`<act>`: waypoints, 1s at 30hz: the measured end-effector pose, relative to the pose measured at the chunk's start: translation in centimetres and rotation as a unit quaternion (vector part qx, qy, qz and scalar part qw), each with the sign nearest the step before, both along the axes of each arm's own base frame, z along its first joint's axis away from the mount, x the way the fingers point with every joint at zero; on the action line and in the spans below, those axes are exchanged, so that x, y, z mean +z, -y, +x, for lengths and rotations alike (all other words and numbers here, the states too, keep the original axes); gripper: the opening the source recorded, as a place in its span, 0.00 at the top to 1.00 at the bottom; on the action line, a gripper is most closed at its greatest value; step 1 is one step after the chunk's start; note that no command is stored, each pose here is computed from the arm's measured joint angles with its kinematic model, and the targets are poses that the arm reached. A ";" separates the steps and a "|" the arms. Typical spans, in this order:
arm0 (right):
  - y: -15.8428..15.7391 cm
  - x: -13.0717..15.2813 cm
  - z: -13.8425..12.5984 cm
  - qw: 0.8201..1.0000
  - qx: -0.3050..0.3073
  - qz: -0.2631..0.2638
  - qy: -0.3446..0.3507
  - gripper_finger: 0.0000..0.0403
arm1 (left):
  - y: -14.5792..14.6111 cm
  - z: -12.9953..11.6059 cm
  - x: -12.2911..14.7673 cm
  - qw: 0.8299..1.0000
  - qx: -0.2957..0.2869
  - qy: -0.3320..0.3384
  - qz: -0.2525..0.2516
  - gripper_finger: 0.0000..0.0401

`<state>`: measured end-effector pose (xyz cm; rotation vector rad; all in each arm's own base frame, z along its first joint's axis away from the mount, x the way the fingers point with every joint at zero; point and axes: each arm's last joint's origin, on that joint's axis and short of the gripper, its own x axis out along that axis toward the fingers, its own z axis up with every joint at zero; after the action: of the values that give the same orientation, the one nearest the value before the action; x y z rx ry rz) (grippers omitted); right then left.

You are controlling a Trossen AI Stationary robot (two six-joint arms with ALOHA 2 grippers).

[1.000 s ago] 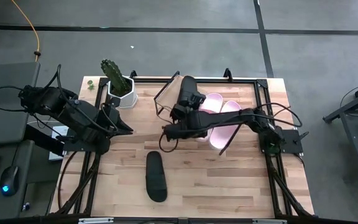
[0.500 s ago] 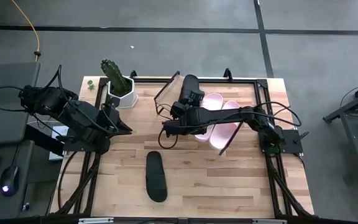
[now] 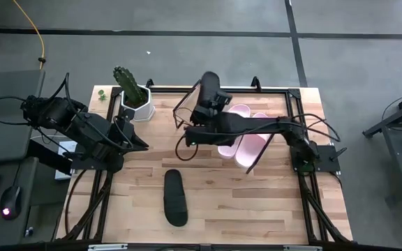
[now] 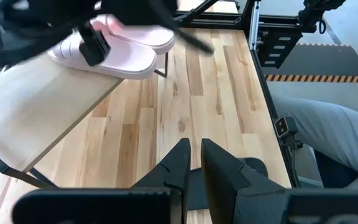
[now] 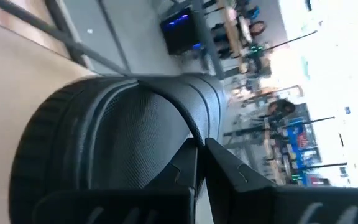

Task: Pick and place slides into the shelf
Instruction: Put the right black slipper on the shelf

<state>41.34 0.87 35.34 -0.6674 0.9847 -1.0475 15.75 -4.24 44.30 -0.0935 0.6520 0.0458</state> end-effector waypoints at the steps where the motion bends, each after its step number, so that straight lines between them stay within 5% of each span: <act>1: 0.0 0.5 -0.3 1.000 0.001 -0.007 0.001 1.00 | 0.0 0.0 0.0 1.000 0.000 0.000 0.000 0.92; 10: 0.2 2.6 -2.1 0.999 -0.006 0.012 0.031 1.00 | 0.0 0.0 0.0 1.000 0.000 -0.001 0.000 0.92; 30: 4.9 2.0 -2.2 0.998 -0.051 0.006 -0.022 1.00 | 0.2 0.8 -1.6 0.999 0.001 -0.031 0.008 0.92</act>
<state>39.19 -4.03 37.30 -0.6374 1.0725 -1.1193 16.51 -4.49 42.65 -0.0774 0.7133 0.0557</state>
